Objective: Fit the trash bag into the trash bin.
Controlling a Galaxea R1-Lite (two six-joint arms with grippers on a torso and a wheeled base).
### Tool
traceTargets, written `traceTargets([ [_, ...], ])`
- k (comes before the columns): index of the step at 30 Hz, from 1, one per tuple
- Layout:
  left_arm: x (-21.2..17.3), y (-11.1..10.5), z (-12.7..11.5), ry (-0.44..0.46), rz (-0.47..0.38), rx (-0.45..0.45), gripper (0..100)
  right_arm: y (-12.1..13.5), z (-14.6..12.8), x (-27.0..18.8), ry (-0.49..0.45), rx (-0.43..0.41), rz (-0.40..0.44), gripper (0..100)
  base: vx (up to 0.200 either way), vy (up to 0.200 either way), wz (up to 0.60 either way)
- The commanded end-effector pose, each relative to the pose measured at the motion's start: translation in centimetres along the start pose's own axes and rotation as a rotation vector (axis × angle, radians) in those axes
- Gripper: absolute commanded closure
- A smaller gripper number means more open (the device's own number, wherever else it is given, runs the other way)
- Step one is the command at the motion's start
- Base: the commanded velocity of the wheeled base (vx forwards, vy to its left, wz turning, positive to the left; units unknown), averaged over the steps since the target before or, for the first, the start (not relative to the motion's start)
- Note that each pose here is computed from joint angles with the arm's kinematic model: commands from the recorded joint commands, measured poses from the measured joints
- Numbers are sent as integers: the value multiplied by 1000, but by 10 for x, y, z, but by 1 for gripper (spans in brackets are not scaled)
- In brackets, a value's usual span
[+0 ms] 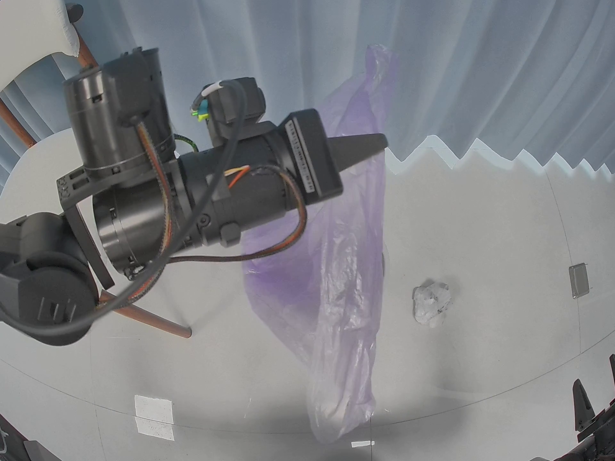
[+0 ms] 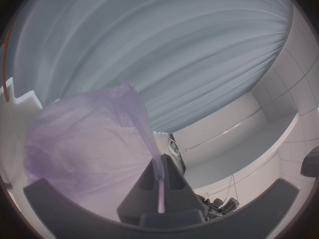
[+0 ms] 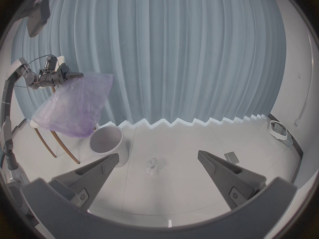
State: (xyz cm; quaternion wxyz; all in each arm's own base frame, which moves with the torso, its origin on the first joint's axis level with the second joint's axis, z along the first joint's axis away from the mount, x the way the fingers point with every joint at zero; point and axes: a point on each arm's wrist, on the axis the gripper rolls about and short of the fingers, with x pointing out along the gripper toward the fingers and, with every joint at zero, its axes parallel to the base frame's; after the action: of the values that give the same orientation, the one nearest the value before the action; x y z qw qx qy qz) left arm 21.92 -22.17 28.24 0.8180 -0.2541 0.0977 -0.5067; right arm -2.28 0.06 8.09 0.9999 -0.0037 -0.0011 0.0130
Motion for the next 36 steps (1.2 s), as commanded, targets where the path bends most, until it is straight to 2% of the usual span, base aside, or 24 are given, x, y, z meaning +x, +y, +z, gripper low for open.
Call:
traceTargets([
  [1, -3, 10, 4, -17, 39, 3, 100, 0, -5, 0, 1, -2, 2, 0, 0, 0, 0],
  [6, -6, 11, 8, -33, 48, 7, 100, 0, -5, 0, 1, -2, 2, 0, 0, 0, 0],
  [9, -7, -1, 15, -52, 10, 17, 100, 0, -5, 0, 1, -3, 2, 0, 0, 0, 0],
  [10, -6, -11, 16, -54, -16, 16, 100, 0, -5, 0, 1, -3, 2, 0, 0, 0, 0],
  [19, 3, -41, -7, -7, -81, -40, 100, 0, -5, 0, 1, -3, 2, 0, 0, 0, 0],
  [27, 2, -33, -17, 20, -48, -49, 100, 0, -5, 0, 1, -3, 2, 0, 0, 0, 0],
  [34, 1, -27, -15, 15, -31, -45, 100, 0, -5, 0, 1, -3, 2, 0, 0, 0, 0],
  [36, -6, -5, -19, 28, 47, -21, 100, 0, -5, 0, 1, -3, 2, 0, 0, 0, 0],
])
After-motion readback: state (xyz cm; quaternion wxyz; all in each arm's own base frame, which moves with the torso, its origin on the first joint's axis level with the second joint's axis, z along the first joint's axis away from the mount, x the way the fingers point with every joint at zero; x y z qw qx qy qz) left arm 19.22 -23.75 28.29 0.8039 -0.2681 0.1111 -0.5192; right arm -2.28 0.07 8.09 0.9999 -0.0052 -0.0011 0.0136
